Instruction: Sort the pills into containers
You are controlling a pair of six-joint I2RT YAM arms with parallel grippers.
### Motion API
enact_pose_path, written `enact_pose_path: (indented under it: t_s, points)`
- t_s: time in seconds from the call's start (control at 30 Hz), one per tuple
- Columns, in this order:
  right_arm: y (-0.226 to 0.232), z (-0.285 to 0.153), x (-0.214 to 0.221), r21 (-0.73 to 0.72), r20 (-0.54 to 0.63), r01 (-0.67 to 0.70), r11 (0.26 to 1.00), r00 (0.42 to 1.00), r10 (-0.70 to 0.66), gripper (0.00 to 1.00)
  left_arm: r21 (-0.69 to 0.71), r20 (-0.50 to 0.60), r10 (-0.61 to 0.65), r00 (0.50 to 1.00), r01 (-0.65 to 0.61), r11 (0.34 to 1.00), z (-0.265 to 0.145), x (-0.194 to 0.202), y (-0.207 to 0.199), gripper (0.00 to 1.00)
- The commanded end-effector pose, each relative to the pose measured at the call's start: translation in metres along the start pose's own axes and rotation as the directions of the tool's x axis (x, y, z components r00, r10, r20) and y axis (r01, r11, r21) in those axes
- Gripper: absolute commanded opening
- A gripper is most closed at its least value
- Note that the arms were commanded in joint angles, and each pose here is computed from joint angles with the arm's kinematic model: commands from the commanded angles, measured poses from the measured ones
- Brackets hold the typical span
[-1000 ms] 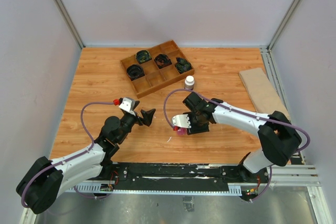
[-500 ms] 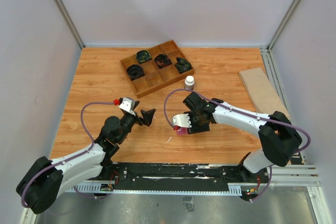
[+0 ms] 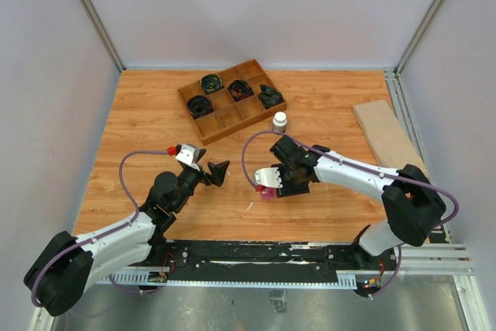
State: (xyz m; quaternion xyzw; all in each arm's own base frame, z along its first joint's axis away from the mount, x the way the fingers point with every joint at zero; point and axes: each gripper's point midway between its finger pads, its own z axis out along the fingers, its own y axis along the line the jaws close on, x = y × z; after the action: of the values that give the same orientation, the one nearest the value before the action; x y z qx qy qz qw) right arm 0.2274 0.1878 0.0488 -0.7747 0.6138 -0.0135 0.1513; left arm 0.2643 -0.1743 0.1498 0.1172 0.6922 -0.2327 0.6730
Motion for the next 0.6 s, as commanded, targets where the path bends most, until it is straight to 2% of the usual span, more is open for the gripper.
enact_pose_path:
  t_s: [0.0,0.07,0.13,0.23,0.33,0.43,0.5,0.57]
  points:
    - [0.001,-0.004,-0.001,-0.012,-0.004,-0.011,1.000,1.000,0.011,0.01,0.006,0.035,0.009,0.999,-0.009,1.000,0.001,-0.009,-0.002,0.96]
    - [-0.005,-0.008,-0.004,0.041,0.021,-0.004,0.999,1.000,0.003,0.00,0.004,0.036,0.008,0.999,-0.008,1.000,0.001,-0.009,-0.002,0.96]
    - [-0.002,-0.001,0.006,-0.004,-0.046,-0.017,1.000,0.999,0.016,0.01,0.004,0.035,0.009,0.999,-0.009,1.000,0.001,-0.009,-0.002,0.96]
    - [-0.005,-0.008,-0.004,0.041,0.022,-0.010,0.999,1.000,0.009,0.01,0.005,0.037,0.008,0.999,-0.008,1.000,0.001,-0.009,-0.002,0.96]
    - [0.000,-0.001,0.007,-0.020,-0.047,-0.032,0.999,0.998,0.031,0.01,0.005,0.036,0.009,0.999,-0.009,1.000,0.001,-0.009,-0.002,0.96]
    - [-0.006,-0.006,-0.002,0.046,0.021,-0.014,0.999,1.000,0.013,0.01,0.004,0.038,0.008,0.999,-0.008,1.000,0.001,-0.009,-0.002,0.96]
    - [0.003,0.001,0.009,-0.026,-0.056,-0.026,0.999,0.998,0.024,0.01,0.004,0.038,0.008,0.999,-0.009,1.000,0.001,-0.009,-0.002,0.96]
    - [-0.002,-0.005,-0.002,0.008,0.008,-0.015,1.000,1.000,0.015,0.01,0.006,0.038,0.008,0.999,-0.008,1.000,0.001,-0.009,-0.002,0.96]
